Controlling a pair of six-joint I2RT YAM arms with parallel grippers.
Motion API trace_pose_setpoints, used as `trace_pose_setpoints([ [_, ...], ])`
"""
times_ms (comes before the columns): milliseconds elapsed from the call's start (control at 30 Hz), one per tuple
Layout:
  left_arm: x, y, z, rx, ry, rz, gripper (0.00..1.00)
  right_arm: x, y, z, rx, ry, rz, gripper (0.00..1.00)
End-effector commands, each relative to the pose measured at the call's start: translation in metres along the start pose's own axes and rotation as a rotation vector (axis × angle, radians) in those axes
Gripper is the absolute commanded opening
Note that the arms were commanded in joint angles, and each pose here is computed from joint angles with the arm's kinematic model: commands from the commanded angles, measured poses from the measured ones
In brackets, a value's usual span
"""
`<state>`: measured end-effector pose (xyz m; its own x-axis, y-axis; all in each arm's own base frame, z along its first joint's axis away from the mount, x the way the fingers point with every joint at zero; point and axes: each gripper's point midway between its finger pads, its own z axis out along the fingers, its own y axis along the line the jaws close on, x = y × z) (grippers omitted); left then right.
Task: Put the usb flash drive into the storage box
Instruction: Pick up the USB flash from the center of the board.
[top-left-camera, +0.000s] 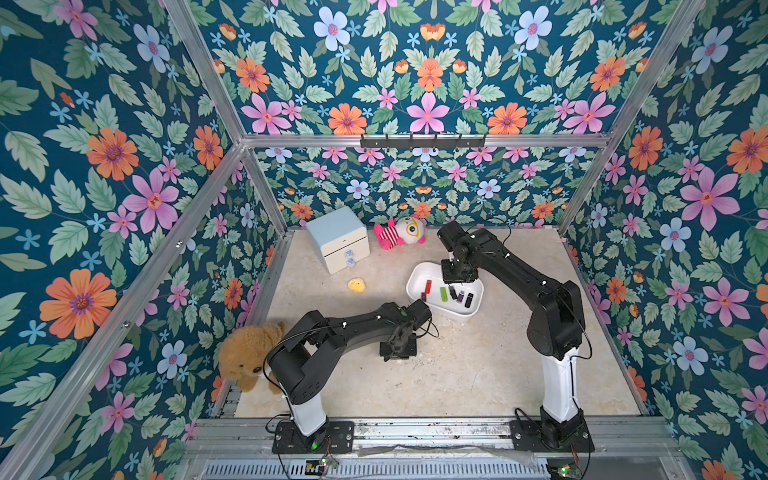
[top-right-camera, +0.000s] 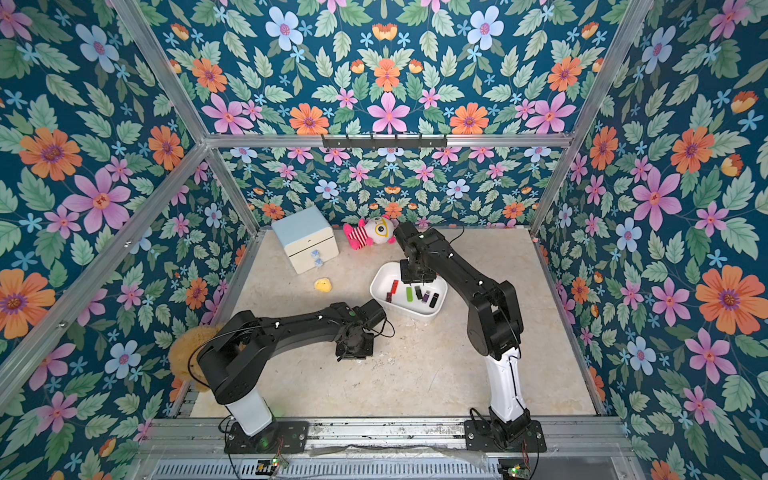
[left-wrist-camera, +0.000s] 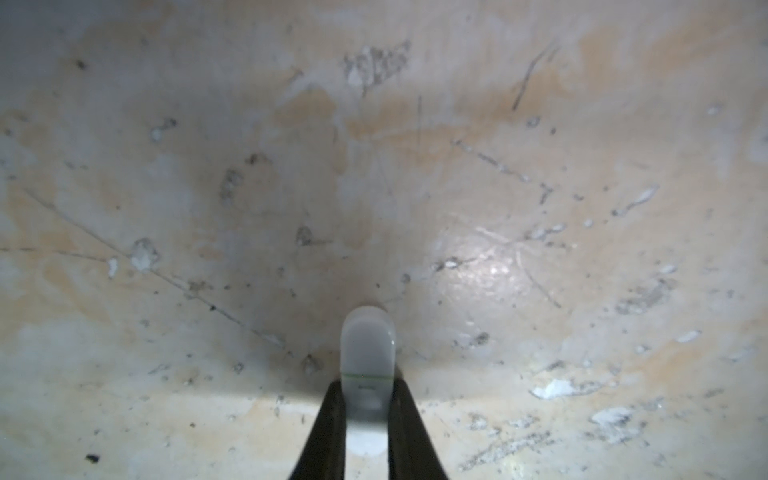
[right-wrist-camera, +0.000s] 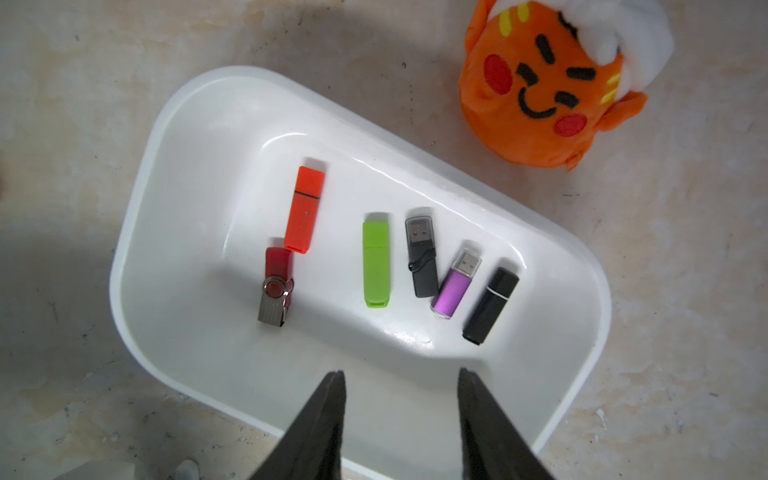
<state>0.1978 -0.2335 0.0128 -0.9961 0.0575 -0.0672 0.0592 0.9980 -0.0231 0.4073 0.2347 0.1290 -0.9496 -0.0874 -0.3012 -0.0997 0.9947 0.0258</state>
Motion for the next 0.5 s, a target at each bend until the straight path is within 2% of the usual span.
trace_pose_setpoints([
  [0,0.01,0.009,0.005,-0.027,0.04,0.009,0.04,-0.011,-0.009,0.004,0.03,-0.014,0.023,0.6],
  [167,0.008,0.007,0.0,-0.017,0.026,0.006,0.0,-0.036,-0.011,0.008,0.008,-0.037,0.041,0.74],
  [467,0.001,0.006,-0.011,-0.017,-0.004,0.005,0.0,-0.082,0.0,0.028,0.005,-0.076,0.092,0.75],
])
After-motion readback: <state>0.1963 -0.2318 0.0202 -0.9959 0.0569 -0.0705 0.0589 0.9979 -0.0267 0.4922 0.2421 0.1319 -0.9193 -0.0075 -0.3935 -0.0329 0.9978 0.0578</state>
